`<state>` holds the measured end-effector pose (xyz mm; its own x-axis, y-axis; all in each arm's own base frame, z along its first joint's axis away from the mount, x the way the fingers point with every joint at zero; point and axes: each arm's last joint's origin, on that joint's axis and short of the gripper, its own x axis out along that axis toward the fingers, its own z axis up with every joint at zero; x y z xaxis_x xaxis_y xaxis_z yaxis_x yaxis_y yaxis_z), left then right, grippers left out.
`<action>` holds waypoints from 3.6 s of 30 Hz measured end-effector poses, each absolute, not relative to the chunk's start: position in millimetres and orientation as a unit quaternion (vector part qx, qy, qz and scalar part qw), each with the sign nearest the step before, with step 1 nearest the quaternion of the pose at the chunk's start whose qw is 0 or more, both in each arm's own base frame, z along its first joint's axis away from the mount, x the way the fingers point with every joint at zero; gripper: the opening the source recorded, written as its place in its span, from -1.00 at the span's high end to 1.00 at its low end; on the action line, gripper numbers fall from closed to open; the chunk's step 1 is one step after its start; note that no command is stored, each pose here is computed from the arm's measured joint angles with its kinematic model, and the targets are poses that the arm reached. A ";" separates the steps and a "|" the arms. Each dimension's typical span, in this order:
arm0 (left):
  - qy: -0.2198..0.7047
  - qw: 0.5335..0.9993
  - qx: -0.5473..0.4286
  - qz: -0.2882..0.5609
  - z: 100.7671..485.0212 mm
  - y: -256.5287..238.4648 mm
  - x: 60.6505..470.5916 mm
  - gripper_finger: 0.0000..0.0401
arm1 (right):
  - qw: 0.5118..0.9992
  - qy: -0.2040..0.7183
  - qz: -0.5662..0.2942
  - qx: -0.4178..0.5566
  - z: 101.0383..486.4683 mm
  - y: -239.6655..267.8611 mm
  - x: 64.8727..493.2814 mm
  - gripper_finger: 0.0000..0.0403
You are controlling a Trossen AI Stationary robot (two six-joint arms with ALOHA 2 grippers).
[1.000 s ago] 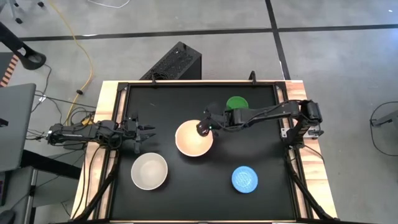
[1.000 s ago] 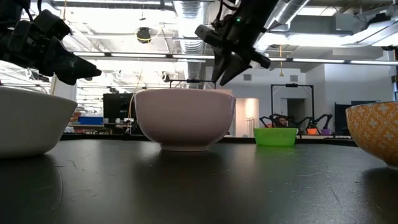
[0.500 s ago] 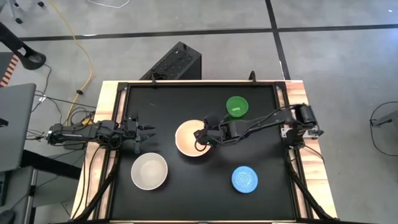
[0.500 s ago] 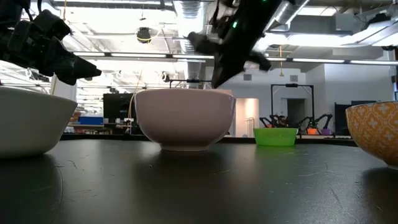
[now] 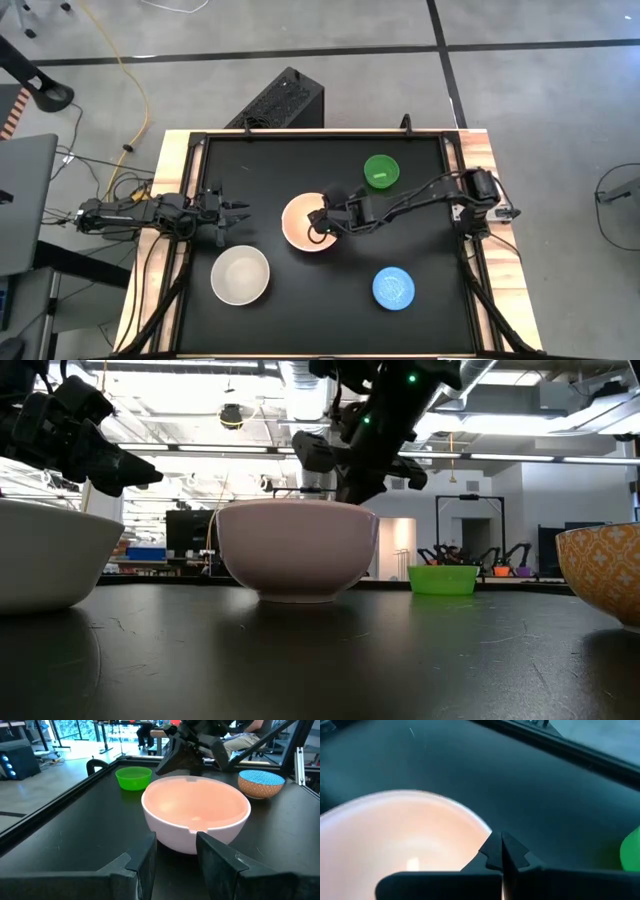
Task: Nest bowls inside each other
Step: Stack the pink bowl on the white bowl, then stack the grey bowl on the pink bowl
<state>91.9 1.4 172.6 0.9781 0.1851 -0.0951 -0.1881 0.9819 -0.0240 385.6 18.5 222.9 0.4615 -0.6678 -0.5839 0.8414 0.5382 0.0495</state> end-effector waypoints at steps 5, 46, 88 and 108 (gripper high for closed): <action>0.046 0.994 -0.016 0.094 172.6 1.4 91.9 0.36 | 0.861 0.251 -0.414 0.155 245.3 21.2 394.0 0.97; 0.047 0.994 -0.016 0.094 172.5 1.4 92.0 0.36 | 0.904 0.317 0.192 -0.214 219.0 169.0 525.9 0.17; 0.047 0.994 -0.016 0.094 172.5 1.4 92.0 0.36 | 0.807 0.265 0.267 -0.455 240.6 167.7 508.9 0.94; 0.047 0.994 -0.016 0.094 172.5 1.4 92.0 0.36 | 0.820 0.533 0.058 -0.203 314.2 100.8 431.8 0.96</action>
<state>92.0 1.4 172.5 0.9779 0.1854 -0.0969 -0.1885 0.9818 -0.0234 431.8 100.8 314.2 0.4257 -0.1212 -0.8967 -0.3113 0.9109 -0.2709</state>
